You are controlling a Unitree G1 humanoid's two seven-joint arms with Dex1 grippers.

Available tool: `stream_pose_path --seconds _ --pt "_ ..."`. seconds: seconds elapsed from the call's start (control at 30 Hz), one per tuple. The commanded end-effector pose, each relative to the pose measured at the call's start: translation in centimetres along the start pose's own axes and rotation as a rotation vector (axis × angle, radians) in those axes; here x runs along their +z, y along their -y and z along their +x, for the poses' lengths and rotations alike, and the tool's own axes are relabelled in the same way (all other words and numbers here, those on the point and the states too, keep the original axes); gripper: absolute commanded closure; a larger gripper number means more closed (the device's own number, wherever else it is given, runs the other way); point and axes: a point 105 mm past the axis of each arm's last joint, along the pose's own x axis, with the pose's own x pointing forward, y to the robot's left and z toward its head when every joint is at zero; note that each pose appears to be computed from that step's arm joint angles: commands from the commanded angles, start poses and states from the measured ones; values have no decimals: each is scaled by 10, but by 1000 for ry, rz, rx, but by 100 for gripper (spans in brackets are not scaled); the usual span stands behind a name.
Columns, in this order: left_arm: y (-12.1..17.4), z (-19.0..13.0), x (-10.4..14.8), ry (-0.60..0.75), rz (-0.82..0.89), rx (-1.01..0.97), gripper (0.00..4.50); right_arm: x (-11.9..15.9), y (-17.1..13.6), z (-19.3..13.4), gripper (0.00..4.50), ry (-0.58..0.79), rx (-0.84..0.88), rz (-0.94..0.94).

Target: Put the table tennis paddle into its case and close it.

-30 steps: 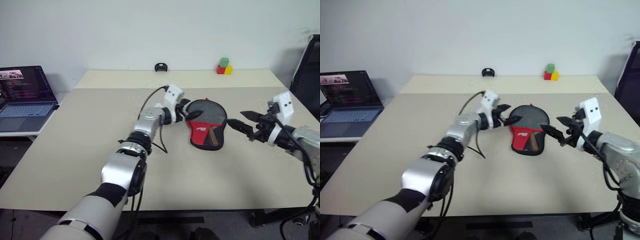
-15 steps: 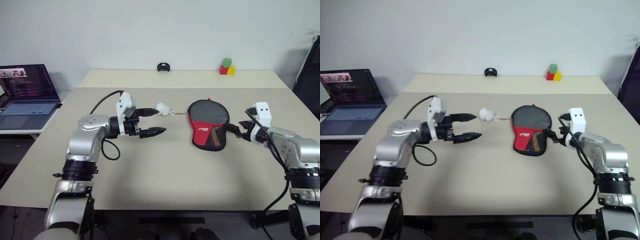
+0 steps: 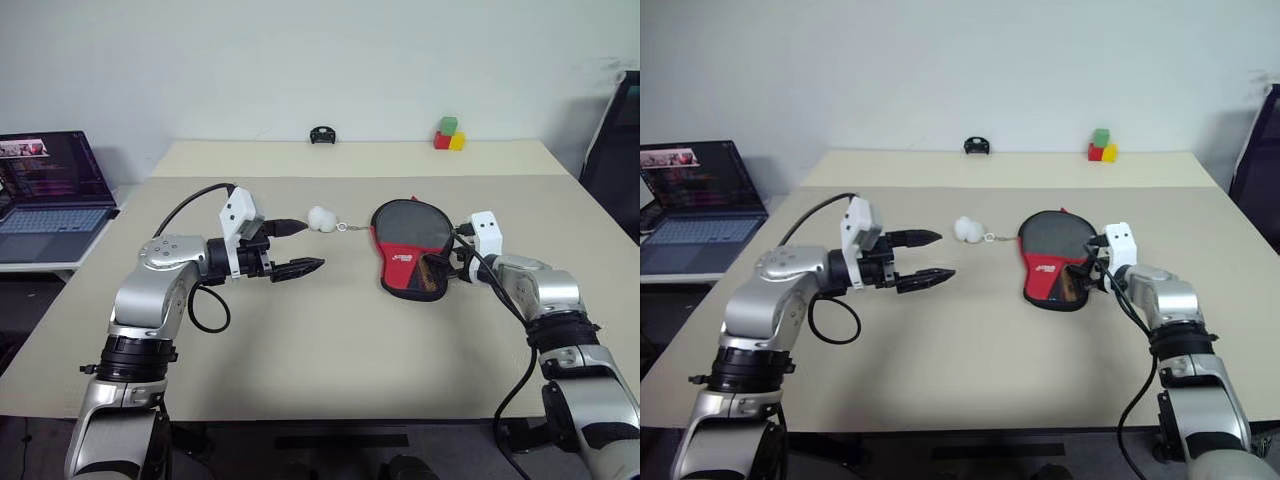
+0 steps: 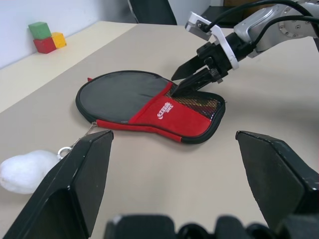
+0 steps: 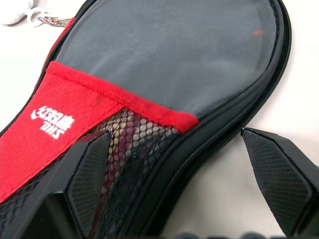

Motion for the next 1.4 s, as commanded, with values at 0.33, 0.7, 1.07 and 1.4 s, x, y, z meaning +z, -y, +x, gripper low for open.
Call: stream_pose_path --seconds 0.33,0.7,1.07,1.4 --pt "-1 -4 13 13 69 12 18 -20 4 6 1 -80 -9 83" --pt "-1 -5 14 11 77 15 18 -19 16 -10 1 -16 -81 67" --pt "-3 -4 15 12 84 9 18 -32 22 -15 1 -26 -108 175" --pt "-3 -4 14 10 86 12 18 -19 3 7 1 -13 -20 216"
